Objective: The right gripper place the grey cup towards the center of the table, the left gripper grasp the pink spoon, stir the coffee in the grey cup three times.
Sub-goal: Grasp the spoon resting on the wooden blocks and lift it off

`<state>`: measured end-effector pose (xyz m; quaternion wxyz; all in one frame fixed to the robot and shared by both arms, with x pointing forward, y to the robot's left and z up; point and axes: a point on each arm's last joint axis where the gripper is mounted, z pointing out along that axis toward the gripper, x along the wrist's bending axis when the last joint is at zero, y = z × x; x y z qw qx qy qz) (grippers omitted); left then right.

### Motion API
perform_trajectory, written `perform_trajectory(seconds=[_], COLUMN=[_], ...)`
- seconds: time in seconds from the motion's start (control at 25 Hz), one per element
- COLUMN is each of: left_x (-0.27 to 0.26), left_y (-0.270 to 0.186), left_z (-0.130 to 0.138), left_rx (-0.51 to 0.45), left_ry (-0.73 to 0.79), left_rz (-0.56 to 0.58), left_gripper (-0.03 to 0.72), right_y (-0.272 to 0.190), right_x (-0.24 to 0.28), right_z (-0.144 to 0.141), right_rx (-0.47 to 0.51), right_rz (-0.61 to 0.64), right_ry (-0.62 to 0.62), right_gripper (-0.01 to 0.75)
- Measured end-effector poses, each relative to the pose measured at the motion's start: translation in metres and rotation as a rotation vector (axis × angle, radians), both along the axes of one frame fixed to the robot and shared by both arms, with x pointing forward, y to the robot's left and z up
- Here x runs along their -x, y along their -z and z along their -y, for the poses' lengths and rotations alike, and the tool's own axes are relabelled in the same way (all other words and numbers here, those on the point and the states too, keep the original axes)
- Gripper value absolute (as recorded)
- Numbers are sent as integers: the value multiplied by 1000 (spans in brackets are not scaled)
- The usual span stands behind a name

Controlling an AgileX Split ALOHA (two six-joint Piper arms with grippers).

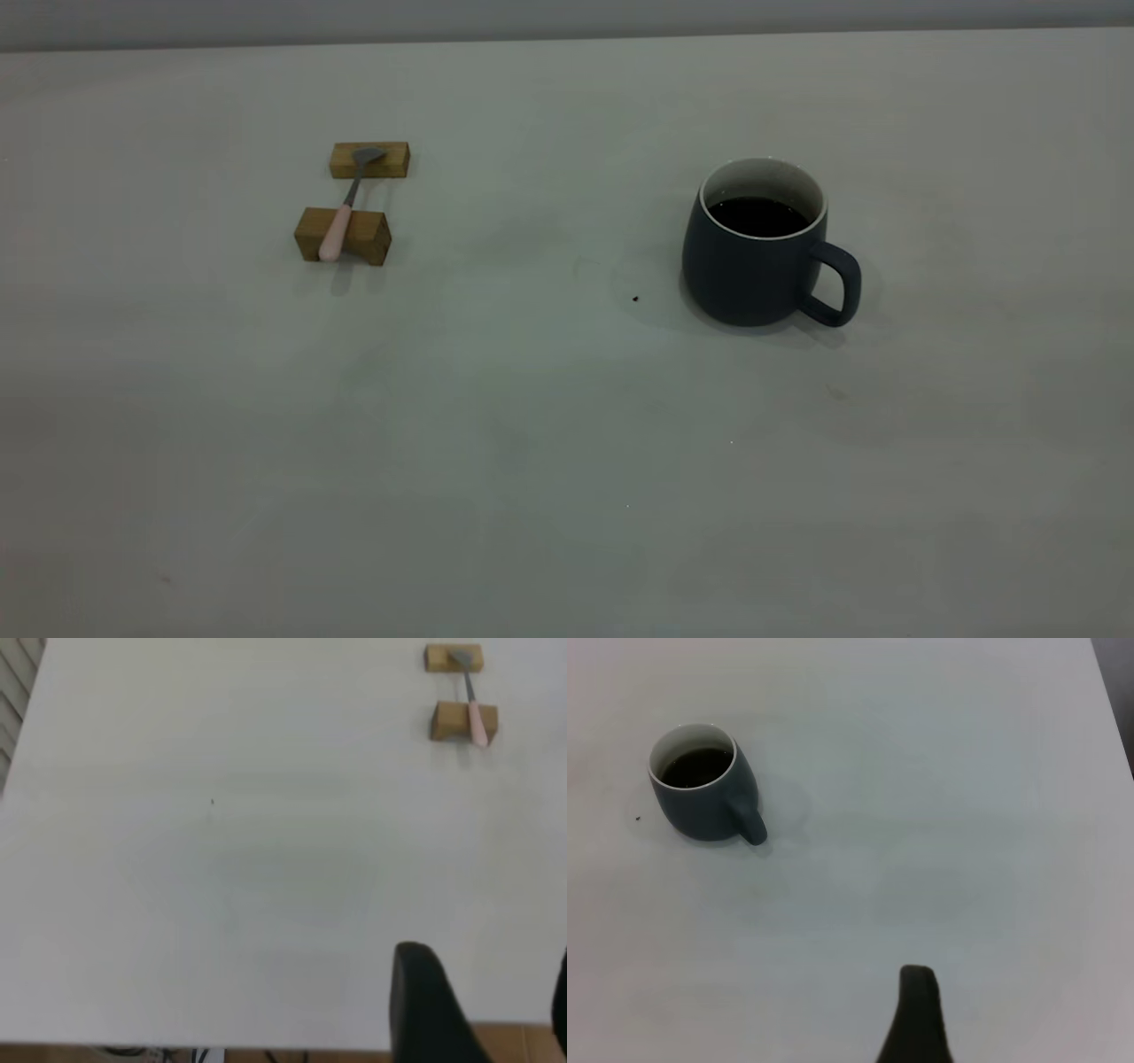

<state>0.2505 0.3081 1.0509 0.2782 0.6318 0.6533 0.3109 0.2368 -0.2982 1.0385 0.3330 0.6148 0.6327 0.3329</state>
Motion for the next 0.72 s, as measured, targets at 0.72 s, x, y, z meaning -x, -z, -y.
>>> perform_trajectory(seconds=[0.72], left_x=[-246], left_y=[54], left_z=[28], left_rx=[177], left_ry=[14], left_rz=[-381], left_gripper=[629], right_y=[0], right_x=[0], right_z=[0], right_rx=[0], right_rz=[0], right_ry=[0], right_gripper=[682])
